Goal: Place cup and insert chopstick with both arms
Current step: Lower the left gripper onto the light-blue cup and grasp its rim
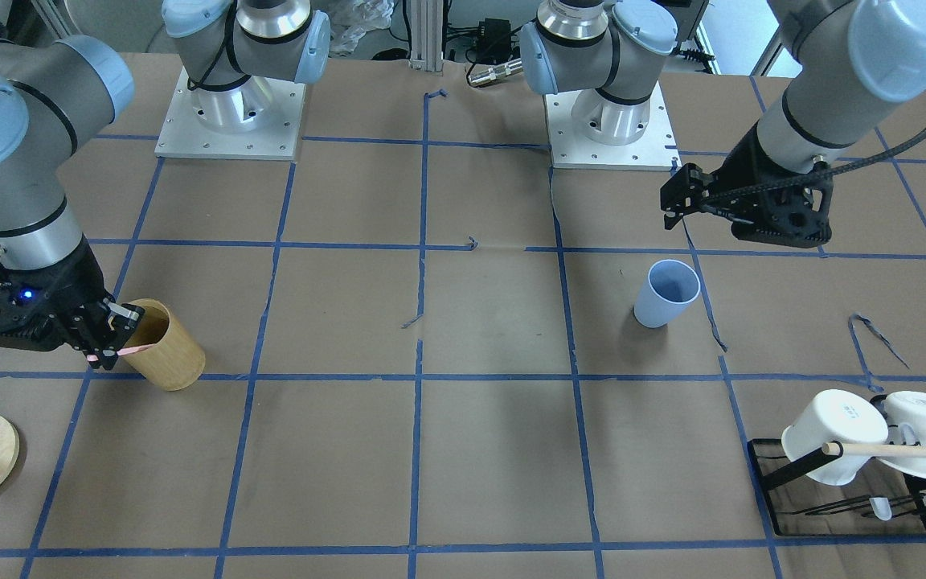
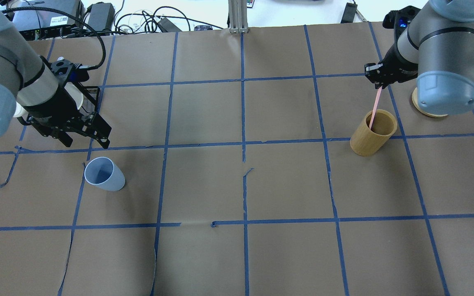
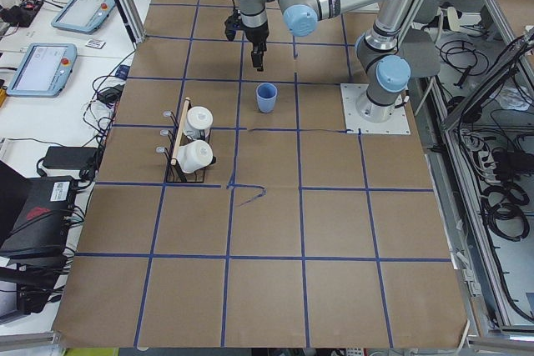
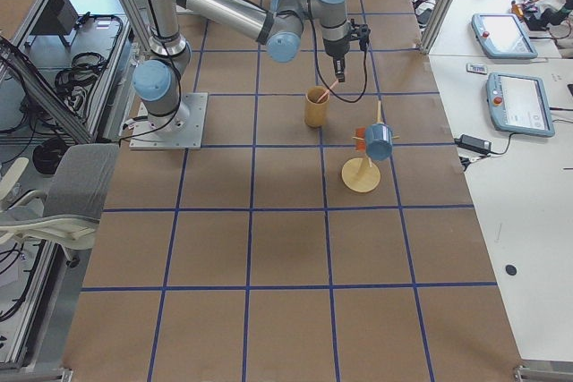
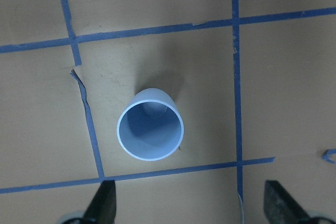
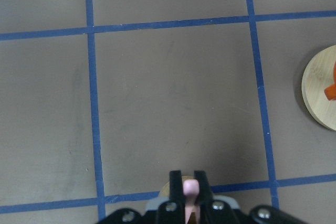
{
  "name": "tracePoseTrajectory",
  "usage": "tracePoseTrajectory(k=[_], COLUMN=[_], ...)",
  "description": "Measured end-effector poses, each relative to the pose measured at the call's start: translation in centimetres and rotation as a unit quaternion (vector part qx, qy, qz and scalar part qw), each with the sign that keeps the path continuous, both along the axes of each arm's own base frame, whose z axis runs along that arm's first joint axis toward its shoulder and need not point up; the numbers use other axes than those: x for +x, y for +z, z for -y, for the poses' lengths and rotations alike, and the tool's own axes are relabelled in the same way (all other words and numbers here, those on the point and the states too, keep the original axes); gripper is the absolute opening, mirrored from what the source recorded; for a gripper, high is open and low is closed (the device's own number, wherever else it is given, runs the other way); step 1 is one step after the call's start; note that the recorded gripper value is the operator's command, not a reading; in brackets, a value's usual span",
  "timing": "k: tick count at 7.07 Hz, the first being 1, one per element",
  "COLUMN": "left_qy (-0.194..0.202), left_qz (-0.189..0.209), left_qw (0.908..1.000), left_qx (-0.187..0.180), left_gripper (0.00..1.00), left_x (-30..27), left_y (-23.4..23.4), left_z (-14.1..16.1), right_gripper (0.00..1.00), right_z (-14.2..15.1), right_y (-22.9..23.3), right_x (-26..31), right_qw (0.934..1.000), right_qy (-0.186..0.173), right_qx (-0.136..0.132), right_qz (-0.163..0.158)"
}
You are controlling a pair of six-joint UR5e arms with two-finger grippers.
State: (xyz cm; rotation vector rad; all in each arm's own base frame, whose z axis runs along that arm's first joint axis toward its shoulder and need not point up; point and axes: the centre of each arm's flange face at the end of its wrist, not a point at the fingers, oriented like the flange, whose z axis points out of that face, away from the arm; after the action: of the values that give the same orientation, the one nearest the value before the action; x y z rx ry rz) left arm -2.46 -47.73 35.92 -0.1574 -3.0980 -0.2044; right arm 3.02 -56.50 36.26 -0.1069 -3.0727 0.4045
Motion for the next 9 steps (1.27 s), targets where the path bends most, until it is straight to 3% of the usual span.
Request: tracePoseTrajectory(k=[1,2,4,5,8,9], left_qy=[0.000,0.000,-0.002,-0.002,-0.003,-0.004], left_qz=[0.000,-0.001,-0.001,0.000,-0.002,0.000], left_qw=[1.0000,1.0000,0.9997,0.9996,0.9992,0.9993], left_qx=[0.001,0.009,0.026,0.030,0.039,0.038], left_gripper=[1.00,0.92,0.86,0.73,0.00,0.00], left_x=[-0.2,-0.3,-0.4,-0.4,-0.3,-0.2], left_y=[-2.4,-4.5,-7.2,-8.0,-10.0,-10.3], left_z=[-0.7,-1.4,-1.9,-1.8,-1.2,-0.9], right_gripper=[0.00,0.00,0.00,0.00,0.00,0.00], right_z=[-0.3,-0.6,-1.3,-1.8,-2.2,-2.2], right_y=[1.0,2.7,8.2,11.6,17.2,17.9], right_x=[0.0,0.0,-0.2,-0.1,1.8,2.4], right_qw=[1.0000,1.0000,0.9998,0.9996,0.9987,0.9986], right_qy=[0.000,-0.001,-0.005,-0.005,0.011,0.017], right_qx=[0.000,0.003,0.017,0.027,0.046,0.043], right_qz=[-0.001,-0.003,-0.012,-0.012,0.020,0.024])
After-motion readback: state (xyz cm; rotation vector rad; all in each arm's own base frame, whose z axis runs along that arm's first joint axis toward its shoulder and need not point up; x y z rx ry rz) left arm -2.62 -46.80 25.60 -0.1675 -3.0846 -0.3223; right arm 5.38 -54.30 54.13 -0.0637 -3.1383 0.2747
